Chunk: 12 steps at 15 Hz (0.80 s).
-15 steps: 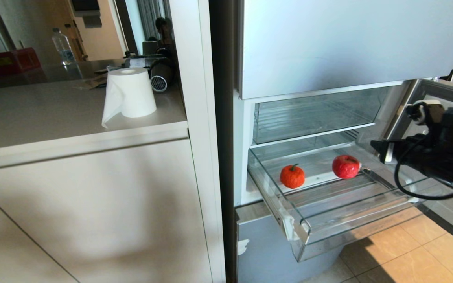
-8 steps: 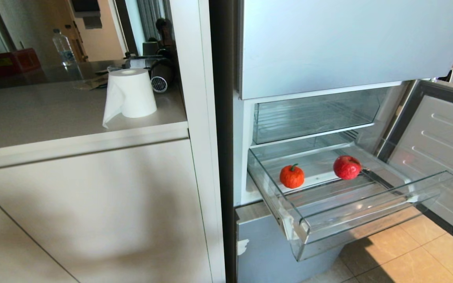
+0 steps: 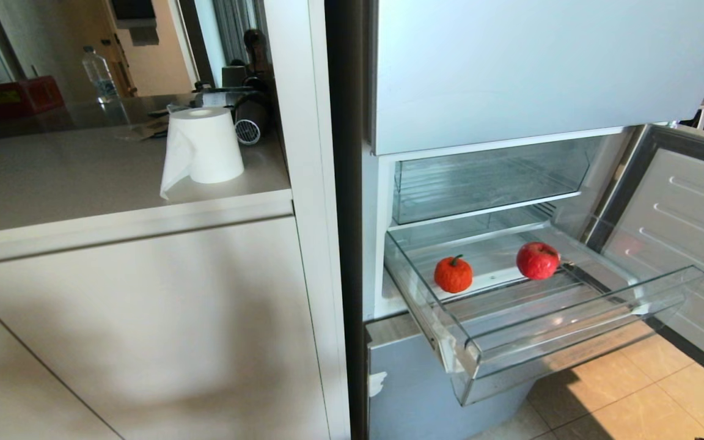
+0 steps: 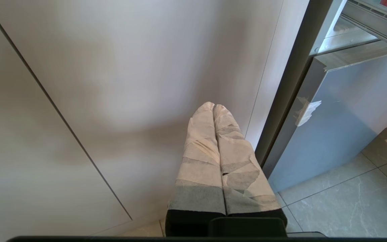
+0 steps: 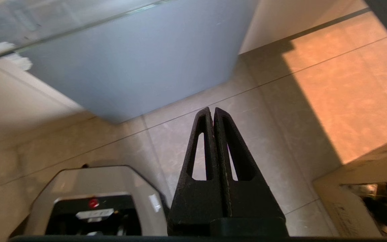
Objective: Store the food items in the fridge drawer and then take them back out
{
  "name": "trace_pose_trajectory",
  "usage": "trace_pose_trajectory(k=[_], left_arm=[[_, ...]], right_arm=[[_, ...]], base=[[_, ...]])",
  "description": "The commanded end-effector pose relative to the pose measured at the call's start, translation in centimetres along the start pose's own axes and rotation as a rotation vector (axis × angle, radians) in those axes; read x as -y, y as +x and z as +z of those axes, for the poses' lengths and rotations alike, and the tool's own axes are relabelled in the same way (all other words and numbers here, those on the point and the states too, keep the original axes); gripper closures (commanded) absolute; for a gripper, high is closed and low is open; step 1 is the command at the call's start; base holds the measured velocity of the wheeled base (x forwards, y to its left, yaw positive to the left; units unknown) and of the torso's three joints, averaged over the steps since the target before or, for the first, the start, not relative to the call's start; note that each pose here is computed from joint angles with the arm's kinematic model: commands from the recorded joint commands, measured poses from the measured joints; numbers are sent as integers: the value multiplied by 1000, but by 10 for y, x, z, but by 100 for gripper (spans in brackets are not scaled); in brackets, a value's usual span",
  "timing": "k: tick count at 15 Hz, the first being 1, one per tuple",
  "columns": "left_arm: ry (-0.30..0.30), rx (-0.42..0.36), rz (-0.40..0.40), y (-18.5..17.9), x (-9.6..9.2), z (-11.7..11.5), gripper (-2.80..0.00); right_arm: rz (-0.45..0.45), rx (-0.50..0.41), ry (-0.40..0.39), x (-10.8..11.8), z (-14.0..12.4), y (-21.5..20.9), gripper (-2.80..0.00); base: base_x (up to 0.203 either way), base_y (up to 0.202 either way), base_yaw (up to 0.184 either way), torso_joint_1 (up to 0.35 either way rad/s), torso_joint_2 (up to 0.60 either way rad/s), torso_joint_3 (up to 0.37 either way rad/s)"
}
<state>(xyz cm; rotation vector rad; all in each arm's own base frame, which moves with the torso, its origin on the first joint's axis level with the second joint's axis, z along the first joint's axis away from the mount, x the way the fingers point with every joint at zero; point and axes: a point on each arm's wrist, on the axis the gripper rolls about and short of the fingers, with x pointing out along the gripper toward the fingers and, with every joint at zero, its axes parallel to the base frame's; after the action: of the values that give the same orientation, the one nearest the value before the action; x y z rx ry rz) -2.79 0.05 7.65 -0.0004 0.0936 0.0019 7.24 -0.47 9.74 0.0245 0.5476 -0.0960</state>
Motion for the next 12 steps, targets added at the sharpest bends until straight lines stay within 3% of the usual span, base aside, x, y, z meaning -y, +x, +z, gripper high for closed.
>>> trace_pose_trajectory(k=[1, 5, 12], left_arm=[[0, -1, 1, 0, 0, 0, 0], [0, -1, 1, 0, 0, 0, 0], [0, -1, 0, 0, 0, 0, 0]], right_arm=[[12, -123, -1, -1, 9, 25, 0], [41, -195, -1, -5, 39, 84, 0], [72, -107, -5, -15, 98, 161, 0]], base=[[0, 0, 0, 0, 0, 0], [0, 0, 0, 0, 0, 0], [0, 0, 0, 0, 0, 0]])
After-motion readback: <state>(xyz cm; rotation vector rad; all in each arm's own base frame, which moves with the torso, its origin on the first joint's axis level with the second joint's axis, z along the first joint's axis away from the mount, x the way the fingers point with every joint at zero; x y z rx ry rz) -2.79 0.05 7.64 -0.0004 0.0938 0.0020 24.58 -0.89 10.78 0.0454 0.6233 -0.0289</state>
